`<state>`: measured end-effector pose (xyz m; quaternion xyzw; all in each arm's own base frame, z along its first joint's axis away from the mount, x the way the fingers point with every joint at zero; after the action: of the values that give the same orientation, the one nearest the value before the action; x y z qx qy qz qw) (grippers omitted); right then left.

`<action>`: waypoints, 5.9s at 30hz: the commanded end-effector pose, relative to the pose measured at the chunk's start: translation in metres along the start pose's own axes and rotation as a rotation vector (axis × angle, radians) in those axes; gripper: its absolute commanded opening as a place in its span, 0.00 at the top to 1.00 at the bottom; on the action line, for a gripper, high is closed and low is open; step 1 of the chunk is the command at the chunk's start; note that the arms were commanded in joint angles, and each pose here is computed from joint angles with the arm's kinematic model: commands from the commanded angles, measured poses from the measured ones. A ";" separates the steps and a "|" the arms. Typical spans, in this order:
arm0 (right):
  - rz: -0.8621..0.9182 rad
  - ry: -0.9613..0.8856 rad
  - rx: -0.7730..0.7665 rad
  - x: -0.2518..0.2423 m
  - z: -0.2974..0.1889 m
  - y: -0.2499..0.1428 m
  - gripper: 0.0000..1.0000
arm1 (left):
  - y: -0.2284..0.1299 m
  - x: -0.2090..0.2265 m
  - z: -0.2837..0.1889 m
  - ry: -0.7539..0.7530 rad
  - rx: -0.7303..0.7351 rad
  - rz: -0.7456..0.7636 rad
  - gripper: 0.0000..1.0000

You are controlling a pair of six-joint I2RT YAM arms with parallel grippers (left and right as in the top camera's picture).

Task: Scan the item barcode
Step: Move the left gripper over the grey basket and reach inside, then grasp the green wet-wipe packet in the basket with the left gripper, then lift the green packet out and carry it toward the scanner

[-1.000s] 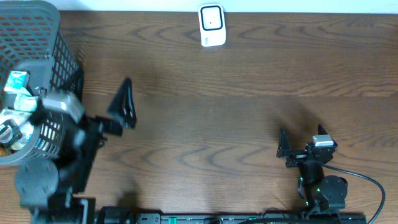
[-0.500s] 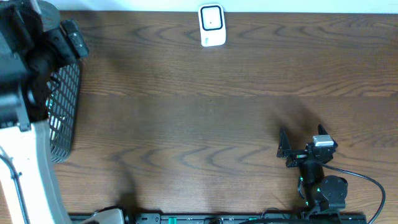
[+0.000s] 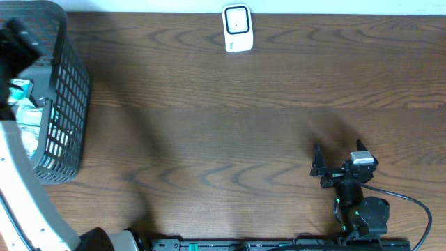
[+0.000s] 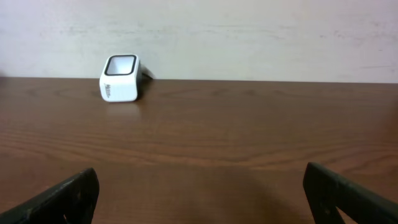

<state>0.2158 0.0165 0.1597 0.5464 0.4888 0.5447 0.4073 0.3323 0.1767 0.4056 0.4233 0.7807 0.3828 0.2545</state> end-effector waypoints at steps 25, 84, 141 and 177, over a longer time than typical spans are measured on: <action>0.014 0.000 0.000 0.000 0.000 -0.001 0.01 | -0.099 0.099 0.117 0.366 0.460 -0.263 0.02; 0.014 0.000 0.000 0.000 0.000 -0.001 0.01 | -0.208 0.097 0.275 0.353 0.693 -0.244 0.12; 0.014 0.000 0.000 0.000 0.000 -0.001 0.01 | 0.001 -0.029 0.014 -0.410 0.095 -0.458 0.81; 0.014 0.000 0.000 0.000 0.000 -0.001 0.01 | -0.334 -0.372 0.013 -0.674 0.792 0.624 0.82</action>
<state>0.2159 0.0165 0.1597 0.5464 0.4887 0.5446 0.4074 0.3789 -0.2451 0.1800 0.7897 0.5734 -0.0256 0.2167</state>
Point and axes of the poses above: each gripper's point midway between its finger pads, its own z axis out along the fingers, its own x axis along the line the jaws close on, y = z × x, the point moved 3 cm from there along -z, back along the fingers, and after that the axes turned 10 degrees about z, right-handed, at the moved point
